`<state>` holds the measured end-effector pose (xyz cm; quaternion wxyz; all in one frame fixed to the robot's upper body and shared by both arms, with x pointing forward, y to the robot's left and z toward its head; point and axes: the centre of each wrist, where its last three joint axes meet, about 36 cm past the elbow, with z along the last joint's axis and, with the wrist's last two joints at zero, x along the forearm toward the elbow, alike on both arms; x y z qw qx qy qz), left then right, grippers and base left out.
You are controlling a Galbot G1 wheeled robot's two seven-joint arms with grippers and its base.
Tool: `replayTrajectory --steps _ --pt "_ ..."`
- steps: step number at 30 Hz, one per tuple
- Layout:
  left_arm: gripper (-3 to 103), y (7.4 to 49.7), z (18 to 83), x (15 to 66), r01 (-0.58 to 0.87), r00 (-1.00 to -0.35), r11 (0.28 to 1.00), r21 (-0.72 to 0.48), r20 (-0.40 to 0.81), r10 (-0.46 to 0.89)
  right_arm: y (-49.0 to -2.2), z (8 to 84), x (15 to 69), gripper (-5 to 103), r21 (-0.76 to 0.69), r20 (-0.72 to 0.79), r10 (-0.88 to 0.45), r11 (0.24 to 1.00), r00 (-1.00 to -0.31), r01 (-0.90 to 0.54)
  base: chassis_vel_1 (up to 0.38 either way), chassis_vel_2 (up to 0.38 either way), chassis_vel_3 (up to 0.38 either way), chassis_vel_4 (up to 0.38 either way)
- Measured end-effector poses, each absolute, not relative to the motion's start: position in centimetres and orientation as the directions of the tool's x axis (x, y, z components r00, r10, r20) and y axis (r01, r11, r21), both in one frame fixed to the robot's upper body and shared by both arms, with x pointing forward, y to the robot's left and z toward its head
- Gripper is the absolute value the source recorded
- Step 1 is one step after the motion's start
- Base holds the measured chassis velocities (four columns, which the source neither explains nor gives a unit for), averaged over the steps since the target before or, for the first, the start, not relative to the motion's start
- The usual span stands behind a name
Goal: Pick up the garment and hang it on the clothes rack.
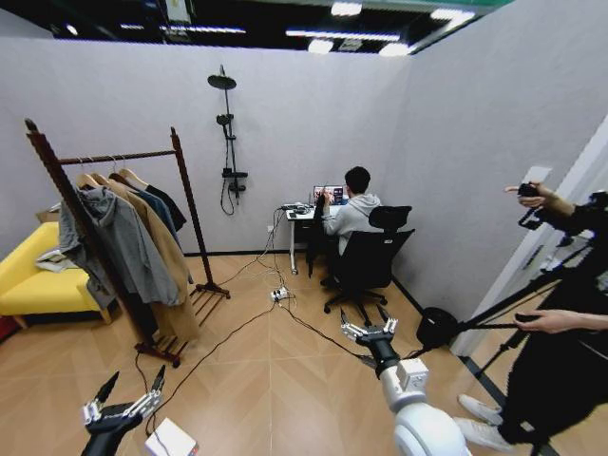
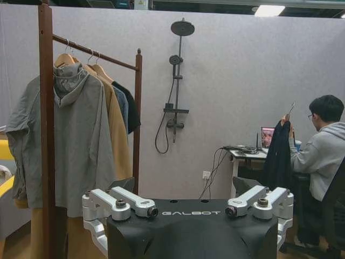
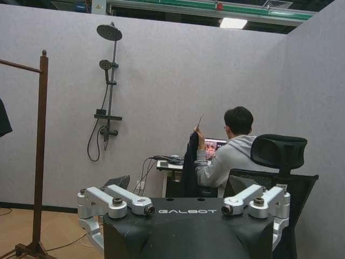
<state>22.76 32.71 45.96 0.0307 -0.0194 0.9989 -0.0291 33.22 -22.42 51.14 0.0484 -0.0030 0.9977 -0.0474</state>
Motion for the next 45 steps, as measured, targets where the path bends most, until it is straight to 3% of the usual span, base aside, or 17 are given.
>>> replayTrajectory --steps 27,45 --pt "100 32.7 46.0 22.8 -0.037 -0.997 0.998 -0.059 -0.060 -0.041 -22.6 51.3 34.8 100 -0.065 -0.083 -0.022 0.998 -0.996 -0.016 -0.006 0.006 0.008 -0.007" --pt "100 32.7 46.0 22.8 -0.037 -0.997 0.998 -0.059 -0.060 -0.040 -22.5 51.3 34.3 100 -0.061 -0.082 -0.020 0.998 -0.996 -0.015 -0.159 0.155 0.153 -0.156"
